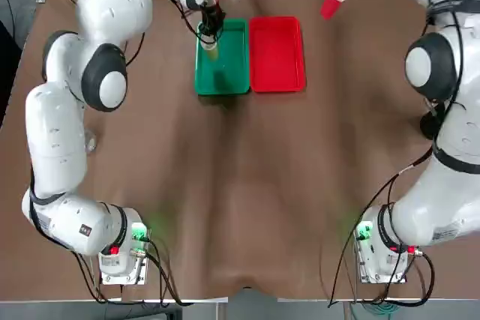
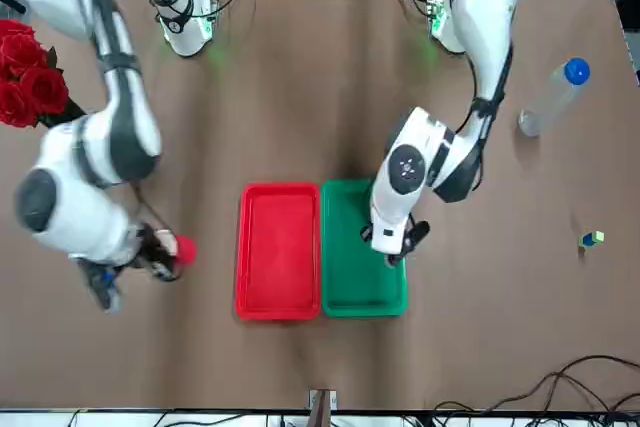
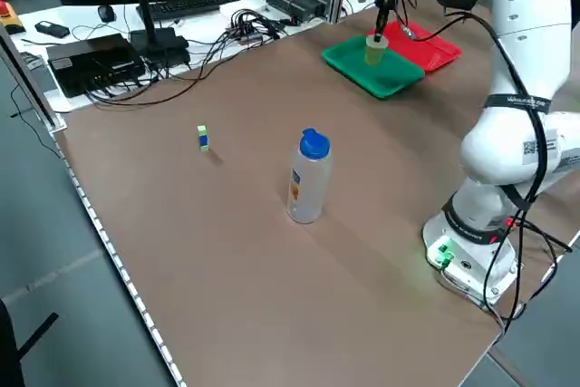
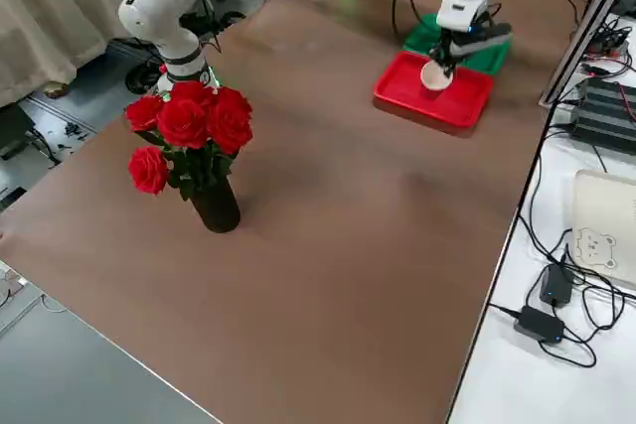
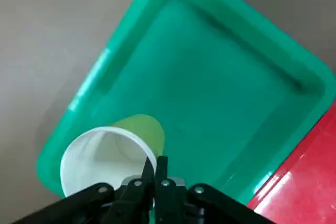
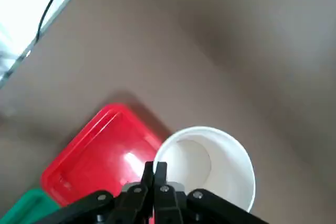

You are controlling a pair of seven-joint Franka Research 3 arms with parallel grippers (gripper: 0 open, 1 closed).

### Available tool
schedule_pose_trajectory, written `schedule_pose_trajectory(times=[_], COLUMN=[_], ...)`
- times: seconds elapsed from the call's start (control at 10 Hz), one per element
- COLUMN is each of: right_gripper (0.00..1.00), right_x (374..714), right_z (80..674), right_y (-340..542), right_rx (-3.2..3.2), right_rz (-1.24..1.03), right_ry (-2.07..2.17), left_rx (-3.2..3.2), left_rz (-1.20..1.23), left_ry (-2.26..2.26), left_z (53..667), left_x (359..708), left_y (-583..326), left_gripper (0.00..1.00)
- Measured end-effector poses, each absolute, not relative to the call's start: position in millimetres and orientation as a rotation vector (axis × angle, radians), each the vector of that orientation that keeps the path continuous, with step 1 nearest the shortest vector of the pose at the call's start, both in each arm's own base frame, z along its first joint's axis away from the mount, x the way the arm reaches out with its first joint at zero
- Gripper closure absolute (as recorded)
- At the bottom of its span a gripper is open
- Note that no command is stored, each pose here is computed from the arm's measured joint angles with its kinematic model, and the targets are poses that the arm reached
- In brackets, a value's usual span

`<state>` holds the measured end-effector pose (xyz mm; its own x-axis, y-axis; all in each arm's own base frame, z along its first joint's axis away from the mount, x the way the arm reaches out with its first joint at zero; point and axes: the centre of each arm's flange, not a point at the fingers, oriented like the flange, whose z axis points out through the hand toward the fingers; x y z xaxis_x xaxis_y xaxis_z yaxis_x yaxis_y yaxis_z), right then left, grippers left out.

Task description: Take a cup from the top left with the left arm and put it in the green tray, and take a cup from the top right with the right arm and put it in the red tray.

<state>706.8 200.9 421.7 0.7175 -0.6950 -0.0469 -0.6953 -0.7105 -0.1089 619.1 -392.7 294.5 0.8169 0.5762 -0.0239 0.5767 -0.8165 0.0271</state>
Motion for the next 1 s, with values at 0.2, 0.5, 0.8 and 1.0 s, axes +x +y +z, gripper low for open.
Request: schedule_pose_trajectory(times=[0.2, 0.5, 0.8, 1.0], right_gripper=[0.98, 0.98, 0.98, 0.97], right_x=[690, 668, 660, 660], right_z=[399, 329, 271, 262], right_y=[271, 346, 371, 371], right_rx=[-2.778, -2.797, -2.852, -2.865], right_rz=[-0.018, -0.033, -0.077, -0.084], right_ry=[1.140, 1.086, 1.032, 1.025], left_rx=[2.965, 2.959, 2.949, 2.935], left_rz=[-0.025, 0.005, 0.029, 0.053], left_ry=[0.931, 0.947, 0.960, 0.962], left_z=[281, 280, 273, 280], left_x=[614, 621, 628, 632], left_y=[-406, -398, -392, -391], left_gripper=[0.98, 0.93, 0.75, 0.43])
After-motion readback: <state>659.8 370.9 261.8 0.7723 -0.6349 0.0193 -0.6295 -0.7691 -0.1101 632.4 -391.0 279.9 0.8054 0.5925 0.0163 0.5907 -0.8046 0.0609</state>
